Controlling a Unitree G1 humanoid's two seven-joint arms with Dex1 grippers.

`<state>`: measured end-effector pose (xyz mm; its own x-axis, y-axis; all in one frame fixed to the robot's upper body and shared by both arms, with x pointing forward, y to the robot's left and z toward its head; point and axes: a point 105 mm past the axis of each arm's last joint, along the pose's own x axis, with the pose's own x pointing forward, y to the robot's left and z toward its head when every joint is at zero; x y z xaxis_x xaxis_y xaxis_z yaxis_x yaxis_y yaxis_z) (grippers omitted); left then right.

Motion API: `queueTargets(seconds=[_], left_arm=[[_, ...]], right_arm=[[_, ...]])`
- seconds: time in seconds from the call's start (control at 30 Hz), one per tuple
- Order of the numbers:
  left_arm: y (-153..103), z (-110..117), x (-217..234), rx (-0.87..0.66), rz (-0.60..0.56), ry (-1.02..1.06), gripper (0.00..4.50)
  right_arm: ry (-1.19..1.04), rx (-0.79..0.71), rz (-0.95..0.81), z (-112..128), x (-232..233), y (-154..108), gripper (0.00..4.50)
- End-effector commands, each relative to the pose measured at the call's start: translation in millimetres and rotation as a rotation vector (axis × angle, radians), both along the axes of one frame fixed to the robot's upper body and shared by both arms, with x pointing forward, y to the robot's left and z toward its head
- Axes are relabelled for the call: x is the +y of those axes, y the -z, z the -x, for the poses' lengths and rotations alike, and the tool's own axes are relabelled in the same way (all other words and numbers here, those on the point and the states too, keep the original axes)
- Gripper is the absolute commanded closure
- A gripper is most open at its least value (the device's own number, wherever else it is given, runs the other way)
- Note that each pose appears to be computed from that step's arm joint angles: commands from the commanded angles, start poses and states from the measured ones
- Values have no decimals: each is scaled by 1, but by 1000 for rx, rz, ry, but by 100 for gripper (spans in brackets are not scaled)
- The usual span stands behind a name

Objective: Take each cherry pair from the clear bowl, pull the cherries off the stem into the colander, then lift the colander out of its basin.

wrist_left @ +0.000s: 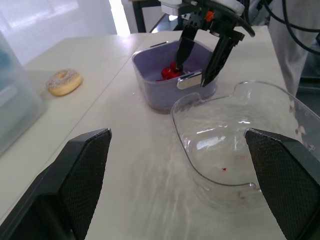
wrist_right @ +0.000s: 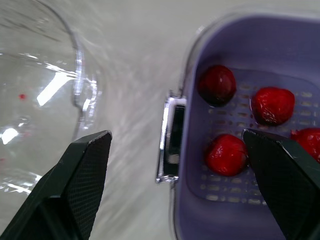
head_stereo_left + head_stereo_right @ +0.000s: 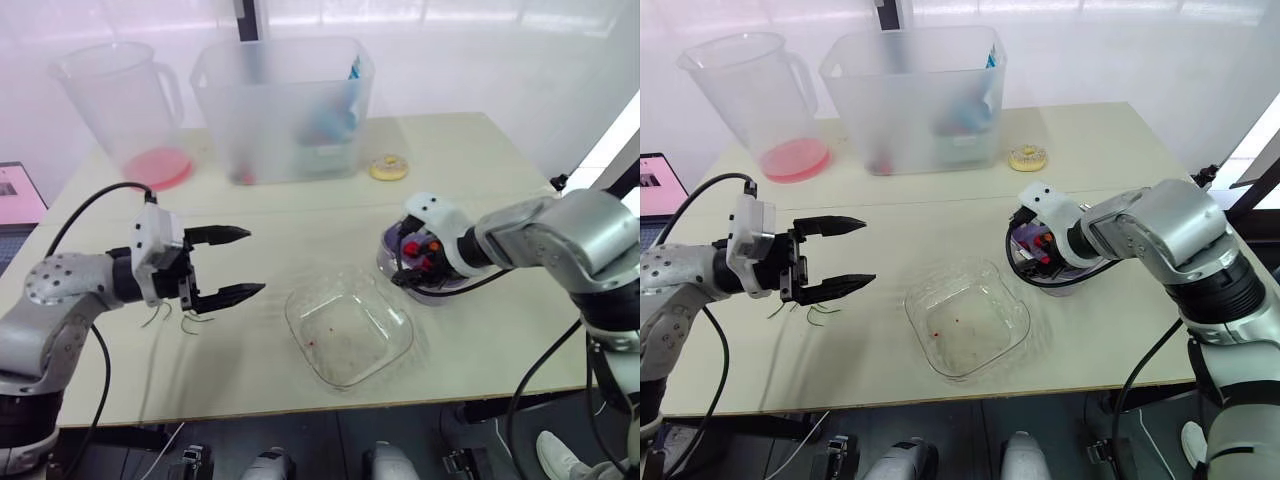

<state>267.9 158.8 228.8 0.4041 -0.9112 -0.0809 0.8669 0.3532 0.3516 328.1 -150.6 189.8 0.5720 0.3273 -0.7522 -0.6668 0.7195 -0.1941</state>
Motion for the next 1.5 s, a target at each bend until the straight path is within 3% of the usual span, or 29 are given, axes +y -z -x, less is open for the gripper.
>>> queueTargets(seconds=[0.03,0.1,0.37,0.43,0.57,0.6,1.03,1.5], left_arm=[[-12,5,-1,-52,12,-9,0],[-11,6,-2,-49,11,-10,0],[-9,5,-4,-33,4,-2,0],[-9,4,-5,-35,6,-1,0],[-8,2,-7,-21,16,5,0],[-8,2,-8,-17,20,12,0],[-8,-3,-14,-16,22,32,0],[-7,-18,-18,16,39,57,0]], right_arm=[[-7,-35,0,-4,3,-1,89],[-38,-31,3,-3,7,2,176],[-19,-43,12,-8,4,6,176],[-9,-48,6,-9,4,5,231],[4,-45,-10,-10,4,5,405],[7,-38,-14,-9,4,5,430],[22,-40,-37,0,2,-11,430],[-94,-167,61,20,-10,-38,430]])
